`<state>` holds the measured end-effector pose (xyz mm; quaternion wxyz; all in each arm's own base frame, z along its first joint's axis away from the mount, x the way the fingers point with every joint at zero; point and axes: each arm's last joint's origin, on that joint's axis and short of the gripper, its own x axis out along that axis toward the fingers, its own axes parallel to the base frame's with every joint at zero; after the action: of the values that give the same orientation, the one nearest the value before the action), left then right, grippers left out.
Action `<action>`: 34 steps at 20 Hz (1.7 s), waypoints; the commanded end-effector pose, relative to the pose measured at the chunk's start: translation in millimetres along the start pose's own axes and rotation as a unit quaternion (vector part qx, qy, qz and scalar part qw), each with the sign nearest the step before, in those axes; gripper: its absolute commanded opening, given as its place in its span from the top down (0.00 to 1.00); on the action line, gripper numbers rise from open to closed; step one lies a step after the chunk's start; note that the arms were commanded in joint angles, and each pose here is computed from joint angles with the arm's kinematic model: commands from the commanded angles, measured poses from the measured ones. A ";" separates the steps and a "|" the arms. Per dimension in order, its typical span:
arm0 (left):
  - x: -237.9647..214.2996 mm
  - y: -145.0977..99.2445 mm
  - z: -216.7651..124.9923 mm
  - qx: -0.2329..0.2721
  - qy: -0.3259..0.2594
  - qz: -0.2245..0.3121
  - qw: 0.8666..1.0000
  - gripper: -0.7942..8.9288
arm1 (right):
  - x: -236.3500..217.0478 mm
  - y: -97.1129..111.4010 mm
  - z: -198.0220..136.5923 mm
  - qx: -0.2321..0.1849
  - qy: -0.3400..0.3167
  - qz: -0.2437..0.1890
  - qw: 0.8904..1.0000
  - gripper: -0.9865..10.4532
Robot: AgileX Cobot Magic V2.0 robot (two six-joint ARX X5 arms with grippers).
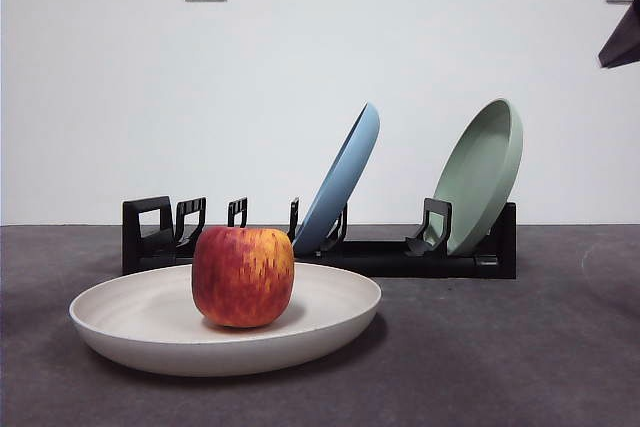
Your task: Take the yellow plate from the plate rack,put the plate on the table,take the apple from the table,put the apple in the plate
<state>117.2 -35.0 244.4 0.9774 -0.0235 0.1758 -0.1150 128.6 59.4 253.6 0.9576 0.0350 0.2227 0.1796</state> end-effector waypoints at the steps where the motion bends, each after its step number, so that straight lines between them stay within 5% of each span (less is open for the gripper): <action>1: 1.1 0.3 -2.2 -0.005 0.010 0.001 1.000 0.92 | 1.3 -0.2 -1.8 0.047 0.000 -0.001 0.999 0.93; 12: 1.7 0.6 -3.5 0.004 0.017 0.005 1.000 0.92 | 1.3 -0.2 -1.9 0.048 0.000 -0.001 0.999 0.93; 17: -16.3 13.4 -6.8 0.025 -0.031 0.079 0.996 0.92 | 1.3 -0.2 -1.9 0.048 0.000 -0.001 0.999 0.93; 22: -13.8 31.4 -47.3 0.002 -0.091 0.142 0.986 0.92 | 1.3 -0.2 -1.9 0.048 0.000 -0.001 0.999 0.93; 28: 4.7 43.2 -96.1 -0.011 -0.070 0.166 0.984 0.92 | 1.3 -0.2 -1.9 0.048 0.000 -0.001 0.999 0.93; 34: 3.5 42.8 -98.1 -0.007 -0.088 0.165 0.982 0.92 | 1.3 -0.2 -1.9 0.048 0.001 -0.001 0.999 0.93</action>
<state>95.0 4.9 151.9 0.9947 -0.0153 0.0886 0.0505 128.8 59.4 253.4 0.9548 0.0777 0.2316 0.1690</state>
